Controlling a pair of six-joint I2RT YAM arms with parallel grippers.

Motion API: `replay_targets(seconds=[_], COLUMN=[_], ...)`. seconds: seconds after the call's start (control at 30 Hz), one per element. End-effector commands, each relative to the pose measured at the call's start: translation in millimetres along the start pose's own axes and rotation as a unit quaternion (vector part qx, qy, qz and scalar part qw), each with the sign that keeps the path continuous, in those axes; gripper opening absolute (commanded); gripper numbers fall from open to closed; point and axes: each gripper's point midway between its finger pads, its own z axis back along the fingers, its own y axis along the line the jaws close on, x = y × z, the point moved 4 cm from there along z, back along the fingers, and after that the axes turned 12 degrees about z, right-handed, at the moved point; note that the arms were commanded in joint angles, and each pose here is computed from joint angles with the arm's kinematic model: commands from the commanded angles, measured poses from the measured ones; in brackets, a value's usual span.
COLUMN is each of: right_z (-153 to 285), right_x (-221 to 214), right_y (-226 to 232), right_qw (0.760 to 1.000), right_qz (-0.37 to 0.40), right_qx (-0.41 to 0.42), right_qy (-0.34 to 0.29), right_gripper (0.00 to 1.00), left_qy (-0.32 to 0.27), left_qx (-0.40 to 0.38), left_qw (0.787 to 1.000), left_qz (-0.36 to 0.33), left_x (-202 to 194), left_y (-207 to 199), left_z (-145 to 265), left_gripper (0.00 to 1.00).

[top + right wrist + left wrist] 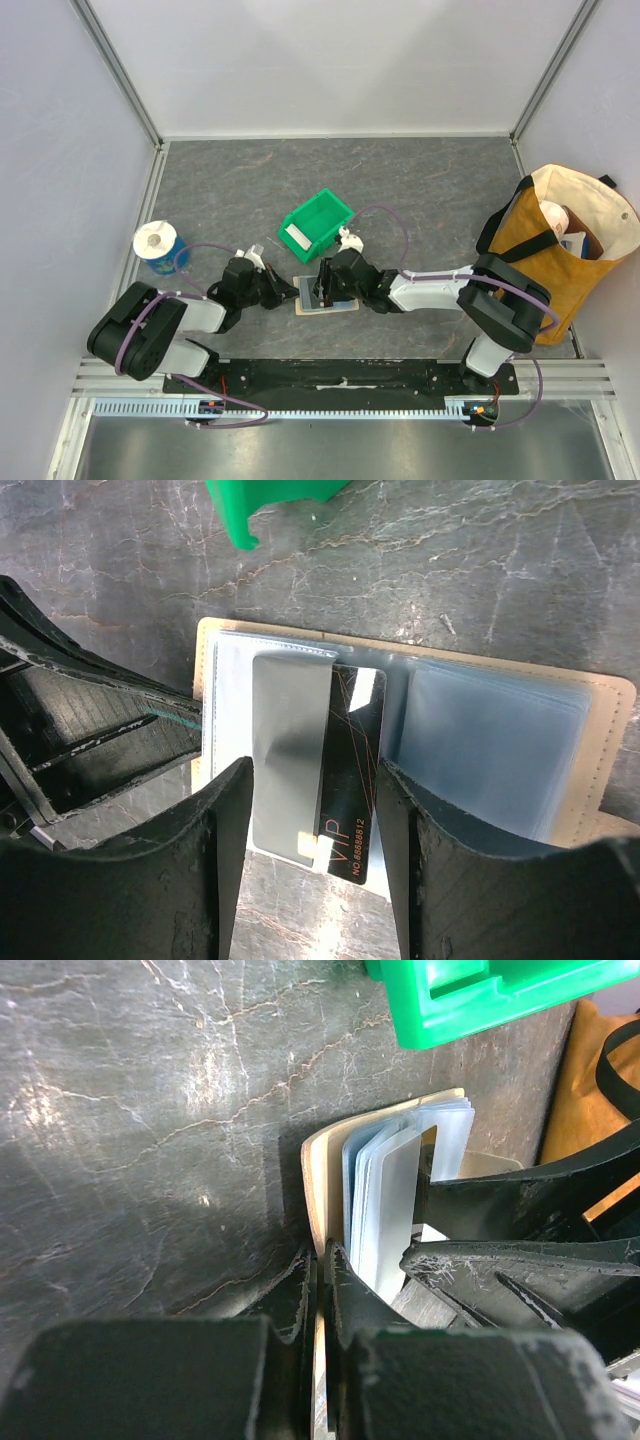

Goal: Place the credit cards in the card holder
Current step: Insert the credit card into the card holder.

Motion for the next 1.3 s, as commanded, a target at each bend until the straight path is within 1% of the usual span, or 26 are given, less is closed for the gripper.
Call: replay_targets(seconds=[0.0, 0.1, 0.23, 0.3, 0.5, 0.57, 0.7, 0.8, 0.87, 0.9, 0.97, 1.03, 1.13, 1.27], right_z=[0, -1, -2, -2, 0, 2, 6, 7, 9, 10, 13, 17, 23, 29], right_x=[-32, -28, -16, -14, -13, -10, 0, 5, 8, 10, 13, 17, 23, 29], right_y=[-4, 5, 17, 21, 33, 37, 42, 44, 42, 40, 25, 9, -9, -16], right_qw=[0.998, 0.998, 0.998, 0.998, 0.996, 0.996, 0.995, 0.995, 0.996, 0.996, 0.996, 0.996, 0.997, 0.997], right_qz=[0.006, 0.014, 0.028, 0.036, 0.047, 0.052, 0.066, 0.074, 0.076, 0.078, 0.083, 0.082, 0.067, 0.063], right_qx=[-0.01, -0.001, 0.012, 0.013, 0.034, 0.039, 0.051, 0.053, 0.044, 0.038, -0.001, -0.026, -0.034, -0.03], right_qy=[0.068, 0.063, 0.053, 0.056, 0.07, 0.064, 0.046, 0.04, 0.034, 0.03, 0.031, 0.023, 0.02, 0.012], right_gripper=[0.59, 0.59, 0.57, 0.54, 0.54, 0.52, 0.46, 0.45, 0.47, 0.49, 0.57, 0.6, 0.61, 0.61], left_qy=[0.017, 0.016, 0.017, 0.016, 0.015, 0.016, 0.016, 0.015, 0.015, 0.013, 0.012, 0.008, 0.004, 0.003], left_qx=[0.124, 0.123, 0.122, 0.121, 0.119, 0.12, 0.119, 0.119, 0.122, 0.124, 0.125, 0.125, 0.128, 0.129], left_qw=[0.992, 0.992, 0.992, 0.992, 0.993, 0.993, 0.993, 0.993, 0.992, 0.992, 0.992, 0.992, 0.992, 0.992], left_qz=[0.019, 0.019, 0.018, 0.018, 0.017, 0.017, 0.017, 0.018, 0.018, 0.017, 0.017, 0.014, 0.011, 0.007], left_x=[-19, -19, -19, -19, -18, -19, -18, -18, -18, -17, -18, -16, -16, -15], left_y=[60, 59, 58, 58, 57, 57, 56, 56, 56, 56, 56, 55, 55, 53], left_z=[12, 12, 12, 12, 11, 11, 11, 11, 11, 12, 13, 14, 16, 16], left_gripper=[0.02, 0.02, 0.02, 0.02, 0.02, 0.02, 0.02, 0.02, 0.02, 0.02, 0.02, 0.02, 0.02, 0.02])
